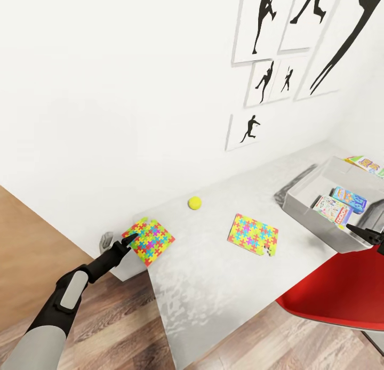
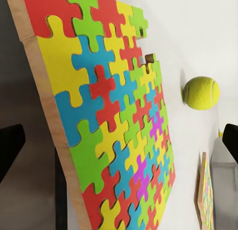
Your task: Put all the toys in the child's room - the three board games (two on the bed and one on the table), the two jigsaw puzzles on the table, and the tennis ball on the table - inside the toy box on the table in the child's room.
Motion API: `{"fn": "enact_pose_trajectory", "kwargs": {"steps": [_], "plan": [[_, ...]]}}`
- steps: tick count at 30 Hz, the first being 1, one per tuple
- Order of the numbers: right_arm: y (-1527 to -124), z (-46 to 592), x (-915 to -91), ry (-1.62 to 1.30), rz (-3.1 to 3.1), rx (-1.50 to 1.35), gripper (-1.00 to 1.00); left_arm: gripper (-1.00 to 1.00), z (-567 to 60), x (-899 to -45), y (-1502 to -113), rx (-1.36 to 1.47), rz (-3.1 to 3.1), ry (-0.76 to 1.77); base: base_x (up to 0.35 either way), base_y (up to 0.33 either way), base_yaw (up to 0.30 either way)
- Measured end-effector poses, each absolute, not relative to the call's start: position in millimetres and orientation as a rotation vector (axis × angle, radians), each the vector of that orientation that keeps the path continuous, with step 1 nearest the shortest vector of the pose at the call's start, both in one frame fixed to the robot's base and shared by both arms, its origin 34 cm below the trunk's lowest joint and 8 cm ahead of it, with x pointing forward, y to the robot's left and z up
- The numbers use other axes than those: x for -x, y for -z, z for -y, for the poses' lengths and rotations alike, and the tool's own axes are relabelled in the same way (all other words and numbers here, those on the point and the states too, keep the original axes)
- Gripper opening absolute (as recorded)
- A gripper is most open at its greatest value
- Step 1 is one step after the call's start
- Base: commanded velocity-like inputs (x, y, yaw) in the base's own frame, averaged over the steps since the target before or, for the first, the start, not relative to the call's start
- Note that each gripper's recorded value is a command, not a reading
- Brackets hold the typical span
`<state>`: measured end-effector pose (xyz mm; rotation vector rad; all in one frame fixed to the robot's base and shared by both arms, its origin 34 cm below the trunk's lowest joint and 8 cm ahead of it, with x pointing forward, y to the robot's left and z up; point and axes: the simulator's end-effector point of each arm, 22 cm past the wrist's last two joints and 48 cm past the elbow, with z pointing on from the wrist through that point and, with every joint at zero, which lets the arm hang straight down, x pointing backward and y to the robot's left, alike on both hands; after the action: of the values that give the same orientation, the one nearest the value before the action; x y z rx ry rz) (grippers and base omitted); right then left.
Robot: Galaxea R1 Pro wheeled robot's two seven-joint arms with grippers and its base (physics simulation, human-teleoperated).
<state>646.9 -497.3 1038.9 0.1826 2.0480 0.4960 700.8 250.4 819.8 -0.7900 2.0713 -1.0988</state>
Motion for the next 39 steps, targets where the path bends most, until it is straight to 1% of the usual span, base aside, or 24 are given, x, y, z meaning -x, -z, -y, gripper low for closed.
{"fn": "enact_pose_trajectory", "kwargs": {"steps": [39], "plan": [[-1039.0, 497.2, -646.9, -0.497, -2.048, -0.182, 1.00, 1.00, -267.2, -702.1, -821.3, 0.791, -2.066, 1.068, 0.000, 0.000, -0.004]]}}
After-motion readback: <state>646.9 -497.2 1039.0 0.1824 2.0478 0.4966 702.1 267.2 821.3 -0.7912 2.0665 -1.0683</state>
